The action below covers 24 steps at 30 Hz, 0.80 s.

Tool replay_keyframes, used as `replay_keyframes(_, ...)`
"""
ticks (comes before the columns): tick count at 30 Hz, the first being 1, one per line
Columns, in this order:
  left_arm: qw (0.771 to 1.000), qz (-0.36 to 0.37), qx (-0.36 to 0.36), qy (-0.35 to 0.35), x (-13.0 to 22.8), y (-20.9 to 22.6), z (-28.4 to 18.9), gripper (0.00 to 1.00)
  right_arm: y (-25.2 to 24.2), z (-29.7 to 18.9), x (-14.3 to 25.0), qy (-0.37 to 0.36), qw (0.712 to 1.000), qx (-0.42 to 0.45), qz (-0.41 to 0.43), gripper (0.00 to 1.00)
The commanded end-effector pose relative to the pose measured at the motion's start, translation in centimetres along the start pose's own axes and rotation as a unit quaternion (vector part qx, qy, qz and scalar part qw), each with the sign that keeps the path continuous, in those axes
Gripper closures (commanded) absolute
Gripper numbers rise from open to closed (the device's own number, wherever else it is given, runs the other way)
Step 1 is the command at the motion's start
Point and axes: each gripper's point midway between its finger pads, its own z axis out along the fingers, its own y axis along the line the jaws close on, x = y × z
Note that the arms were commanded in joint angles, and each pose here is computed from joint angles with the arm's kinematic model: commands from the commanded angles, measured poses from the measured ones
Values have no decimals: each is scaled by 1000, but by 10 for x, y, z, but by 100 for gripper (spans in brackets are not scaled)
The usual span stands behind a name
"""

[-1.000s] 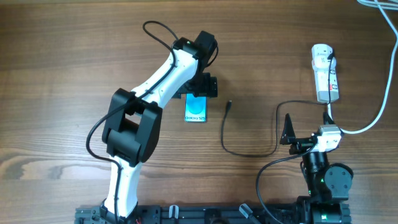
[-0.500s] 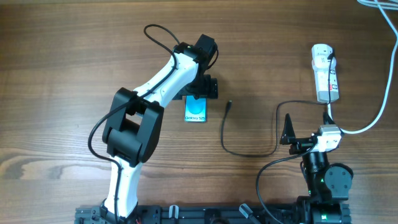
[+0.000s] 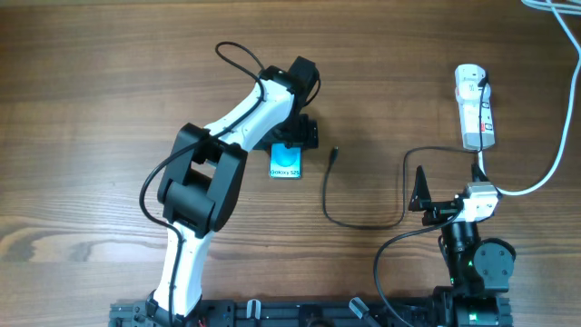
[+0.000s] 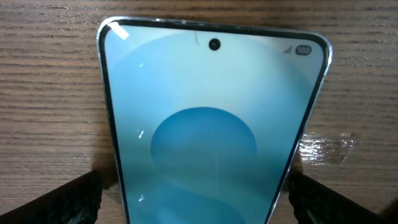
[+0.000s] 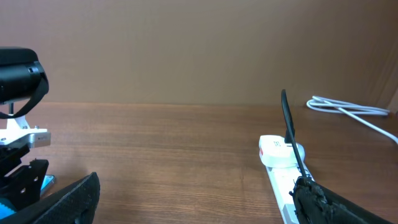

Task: Plug charger to phone and switch on socket
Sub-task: 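Lower the left gripper onto the phone's top edge and close it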

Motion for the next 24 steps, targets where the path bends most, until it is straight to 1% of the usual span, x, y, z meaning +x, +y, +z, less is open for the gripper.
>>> replay_keyframes(1,999,0,-18,33,12,2,29,0,-3,0,-1,-3,1000,8,-9,0)
replay_keyframes(11,998,0,-30,54,22,8,30,0,-3,0,-1,-3,1000,8,-9,0)
replay_keyframes(16,998,0,-24,58,24,5,29,0,-3,0,-1,-3,1000,8,-9,0)
replay_keyframes(19,998,0,-24,58,24,5,29,3,-3,0,-1,-3,1000,8,-9,0)
replay_keyframes(20,998,0,-24,58,24,5,29,9,-3,0,-1,-3,1000,8,-9,0)
replay_keyframes(22,998,0,-24,58,24,5,29,15,-3,0,-1,-3,1000,8,-9,0)
replay_keyframes(24,998,0,-24,58,24,5,29,15,-3,0,-1,-3,1000,8,-9,0)
